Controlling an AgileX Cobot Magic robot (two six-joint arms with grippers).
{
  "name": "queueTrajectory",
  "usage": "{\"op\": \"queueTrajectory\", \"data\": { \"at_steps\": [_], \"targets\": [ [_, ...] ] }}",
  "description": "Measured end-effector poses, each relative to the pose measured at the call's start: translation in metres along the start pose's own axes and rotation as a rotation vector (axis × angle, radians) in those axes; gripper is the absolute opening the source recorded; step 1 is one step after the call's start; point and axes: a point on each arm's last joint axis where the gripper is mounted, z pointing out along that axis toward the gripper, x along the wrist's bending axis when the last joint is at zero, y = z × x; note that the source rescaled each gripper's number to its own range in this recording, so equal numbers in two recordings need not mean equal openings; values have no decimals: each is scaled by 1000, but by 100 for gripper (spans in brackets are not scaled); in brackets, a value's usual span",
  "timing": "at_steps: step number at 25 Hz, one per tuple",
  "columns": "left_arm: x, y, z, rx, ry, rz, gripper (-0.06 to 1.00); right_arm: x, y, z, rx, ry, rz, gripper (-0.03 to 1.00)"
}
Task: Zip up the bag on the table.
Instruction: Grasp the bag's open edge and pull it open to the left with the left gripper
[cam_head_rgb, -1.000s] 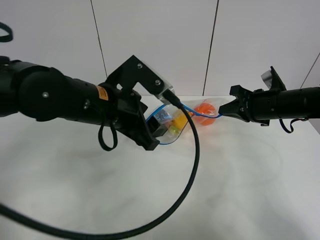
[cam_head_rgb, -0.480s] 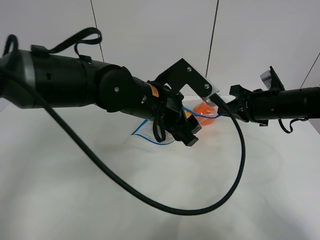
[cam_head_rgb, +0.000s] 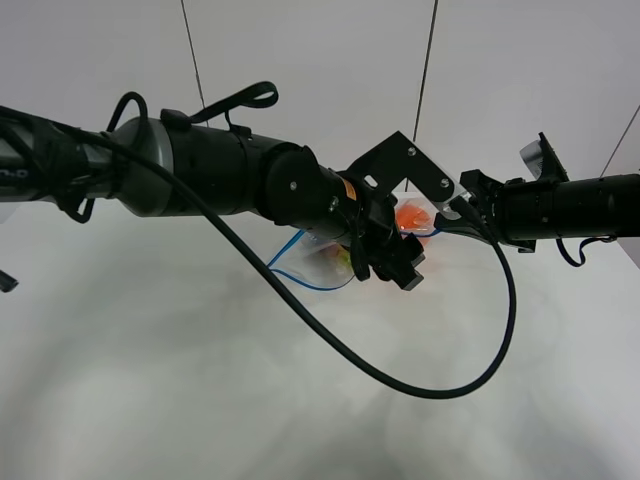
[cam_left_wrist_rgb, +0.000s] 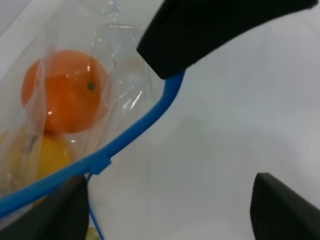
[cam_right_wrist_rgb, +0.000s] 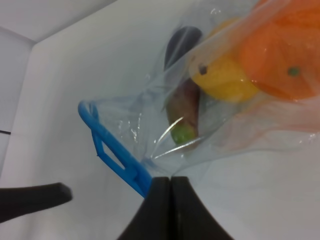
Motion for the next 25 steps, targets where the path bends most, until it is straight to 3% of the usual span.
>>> {"op": "queueTrajectory", "data": {
  "at_steps": [10, 18, 25],
  "targets": [
    [1, -1, 18, 2, 5, 44, 98, 1, 0, 0, 5, 9, -1, 0],
    [8, 6, 18, -5, 45, 153, 97, 1, -1, 0, 11, 9, -6, 0],
    [21, 1, 17, 11, 76, 186, 97, 1, -1, 0, 12, 9, -6, 0]
  ]
}}
